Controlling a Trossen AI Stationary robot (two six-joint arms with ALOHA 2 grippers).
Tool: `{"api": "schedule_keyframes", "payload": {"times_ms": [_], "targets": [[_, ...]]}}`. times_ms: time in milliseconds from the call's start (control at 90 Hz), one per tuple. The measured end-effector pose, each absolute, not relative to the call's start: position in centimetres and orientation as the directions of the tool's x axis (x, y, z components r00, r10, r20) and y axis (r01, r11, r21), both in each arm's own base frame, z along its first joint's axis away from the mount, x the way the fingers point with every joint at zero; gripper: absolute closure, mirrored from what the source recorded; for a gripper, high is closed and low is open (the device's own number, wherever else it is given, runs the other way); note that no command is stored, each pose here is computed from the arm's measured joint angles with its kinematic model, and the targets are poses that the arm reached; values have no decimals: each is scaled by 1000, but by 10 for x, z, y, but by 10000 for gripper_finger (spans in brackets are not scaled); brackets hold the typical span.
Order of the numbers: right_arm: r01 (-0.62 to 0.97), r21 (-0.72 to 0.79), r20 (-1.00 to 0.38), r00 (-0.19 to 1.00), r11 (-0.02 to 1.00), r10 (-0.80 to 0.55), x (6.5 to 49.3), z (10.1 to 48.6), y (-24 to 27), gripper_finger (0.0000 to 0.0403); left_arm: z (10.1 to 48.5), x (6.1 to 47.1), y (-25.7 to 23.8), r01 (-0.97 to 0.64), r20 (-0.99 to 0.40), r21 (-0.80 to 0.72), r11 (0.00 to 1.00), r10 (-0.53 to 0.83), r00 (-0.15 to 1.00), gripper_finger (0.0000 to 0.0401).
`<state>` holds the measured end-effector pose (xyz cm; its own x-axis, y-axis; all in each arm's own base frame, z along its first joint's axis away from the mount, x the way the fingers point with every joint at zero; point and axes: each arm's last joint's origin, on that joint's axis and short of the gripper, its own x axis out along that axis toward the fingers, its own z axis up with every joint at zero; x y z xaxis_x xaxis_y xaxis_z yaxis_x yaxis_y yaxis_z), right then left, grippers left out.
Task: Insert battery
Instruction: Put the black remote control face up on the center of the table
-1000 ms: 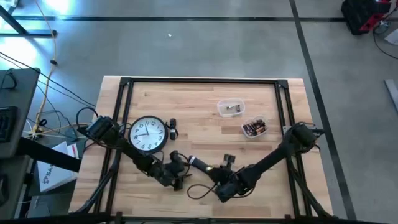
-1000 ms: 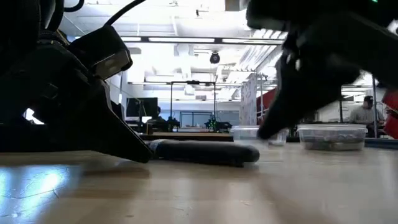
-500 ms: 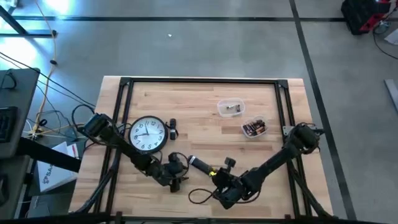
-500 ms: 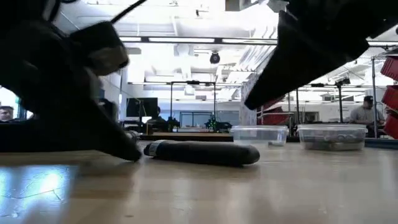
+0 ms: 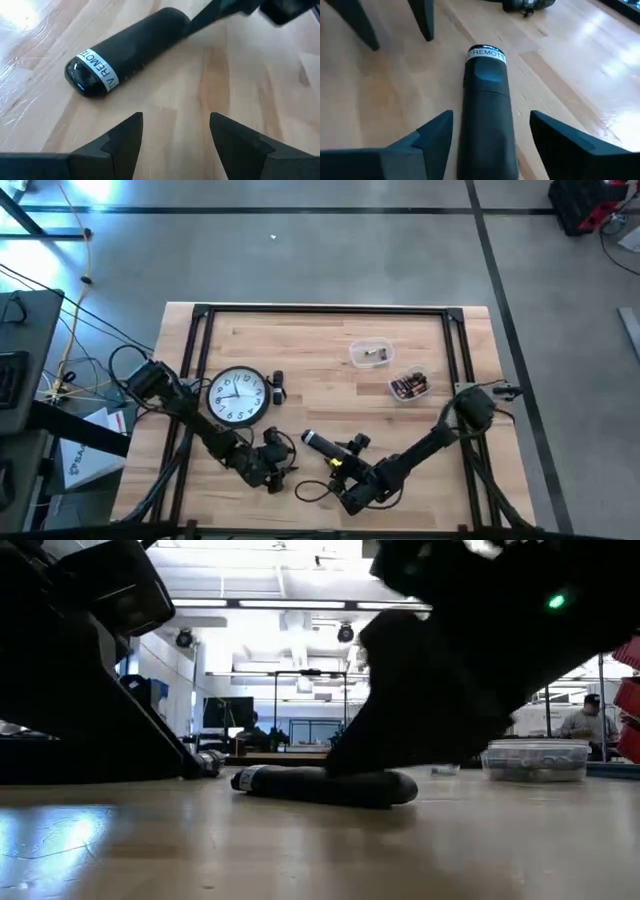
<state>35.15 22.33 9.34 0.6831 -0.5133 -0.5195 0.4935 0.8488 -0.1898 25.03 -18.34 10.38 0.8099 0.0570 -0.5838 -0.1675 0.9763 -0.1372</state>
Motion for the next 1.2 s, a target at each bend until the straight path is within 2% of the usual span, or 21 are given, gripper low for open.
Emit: {"api": "schedule_keyframes", "payload": {"times_ms": [400, 667, 833, 1000, 1200], "targets": [[481, -117, -621, 647, 869, -442, 373, 75, 201, 167, 105, 251, -183, -180, -571, -129, 975, 75, 817, 190], [409, -63, -701, 631, 911, -332, 381, 73, 192, 214, 105, 251, -183, -173, -566, -120, 978, 76, 821, 190], [398, -62, -707, 630, 915, -322, 381, 73, 193, 244, 111, 255, -187, -115, -510, -94, 989, 51, 859, 190], [372, -74, -704, 638, 925, -313, 379, 77, 195, 247, 119, 258, -191, -80, -429, -32, 996, 59, 901, 190], [282, -105, -699, 661, 954, -273, 371, 96, 206, 245, 119, 259, -189, -79, -424, 35, 996, 86, 902, 190]]}}
